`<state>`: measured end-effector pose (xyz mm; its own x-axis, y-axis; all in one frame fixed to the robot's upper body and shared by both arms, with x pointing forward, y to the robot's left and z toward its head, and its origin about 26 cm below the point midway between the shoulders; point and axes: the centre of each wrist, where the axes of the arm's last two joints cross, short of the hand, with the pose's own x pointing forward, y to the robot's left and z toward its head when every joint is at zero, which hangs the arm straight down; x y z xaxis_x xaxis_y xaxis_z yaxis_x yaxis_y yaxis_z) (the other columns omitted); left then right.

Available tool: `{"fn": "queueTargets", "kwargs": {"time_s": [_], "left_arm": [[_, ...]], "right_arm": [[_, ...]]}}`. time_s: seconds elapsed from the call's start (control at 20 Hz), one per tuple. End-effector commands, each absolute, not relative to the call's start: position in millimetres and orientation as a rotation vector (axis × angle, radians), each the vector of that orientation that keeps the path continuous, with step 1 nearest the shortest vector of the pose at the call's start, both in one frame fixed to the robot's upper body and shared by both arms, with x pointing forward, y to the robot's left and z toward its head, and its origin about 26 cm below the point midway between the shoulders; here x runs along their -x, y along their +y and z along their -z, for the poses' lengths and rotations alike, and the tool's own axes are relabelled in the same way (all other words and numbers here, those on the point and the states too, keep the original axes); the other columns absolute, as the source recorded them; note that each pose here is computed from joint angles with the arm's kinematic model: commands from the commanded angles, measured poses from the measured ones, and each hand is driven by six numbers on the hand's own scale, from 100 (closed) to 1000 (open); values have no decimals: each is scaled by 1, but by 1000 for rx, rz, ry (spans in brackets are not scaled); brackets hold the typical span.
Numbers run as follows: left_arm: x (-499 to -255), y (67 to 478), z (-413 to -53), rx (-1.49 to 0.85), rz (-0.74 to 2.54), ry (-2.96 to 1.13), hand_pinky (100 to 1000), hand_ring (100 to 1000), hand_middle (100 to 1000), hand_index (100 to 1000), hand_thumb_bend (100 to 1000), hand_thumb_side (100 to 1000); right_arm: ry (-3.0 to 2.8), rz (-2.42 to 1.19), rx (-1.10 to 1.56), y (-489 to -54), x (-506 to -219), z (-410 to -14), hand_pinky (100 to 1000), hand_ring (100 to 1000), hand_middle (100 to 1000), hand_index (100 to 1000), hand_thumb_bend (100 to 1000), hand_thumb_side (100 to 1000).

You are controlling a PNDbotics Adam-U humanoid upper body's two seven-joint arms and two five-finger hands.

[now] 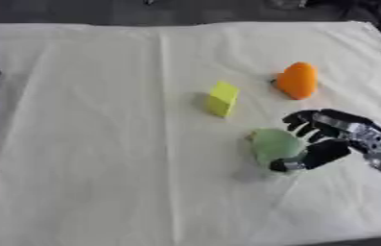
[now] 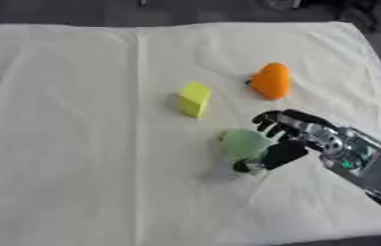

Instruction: Pick up the objects with one hand, pass them to the other hand, and then place them into the box on the other side of the table.

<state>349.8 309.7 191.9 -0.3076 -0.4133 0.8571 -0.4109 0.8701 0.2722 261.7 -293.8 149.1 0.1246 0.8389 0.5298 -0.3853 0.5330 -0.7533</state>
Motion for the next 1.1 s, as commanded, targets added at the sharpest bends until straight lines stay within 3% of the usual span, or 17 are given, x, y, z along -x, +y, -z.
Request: {"fn": "queueTargets", "kwargs": {"time_s": [0.05, 0.7, 0.9, 1.1], "left_arm": [[-349, 310, -206, -619, 24, -1971, 757, 666, 714, 814, 100, 790], [-349, 308, -204, -607, 24, -1970, 759, 665, 715, 813, 100, 793], [-348, 308, -203, -609, 24, -1965, 760, 665, 715, 813, 100, 795], [-348, 307, -203, -605, 26, -1966, 761, 666, 715, 811, 100, 794]], "right_arm": [[-1115, -957, 525, -293, -261, -152, 822, 860, 835, 925, 707, 344], [-1073, -919, 529, -290, -260, -147, 801, 824, 776, 890, 692, 306], [-1063, -884, 557, -291, -261, -149, 783, 805, 734, 868, 608, 247], [-1053, -854, 570, -291, -261, -150, 763, 782, 670, 828, 523, 102]]}}
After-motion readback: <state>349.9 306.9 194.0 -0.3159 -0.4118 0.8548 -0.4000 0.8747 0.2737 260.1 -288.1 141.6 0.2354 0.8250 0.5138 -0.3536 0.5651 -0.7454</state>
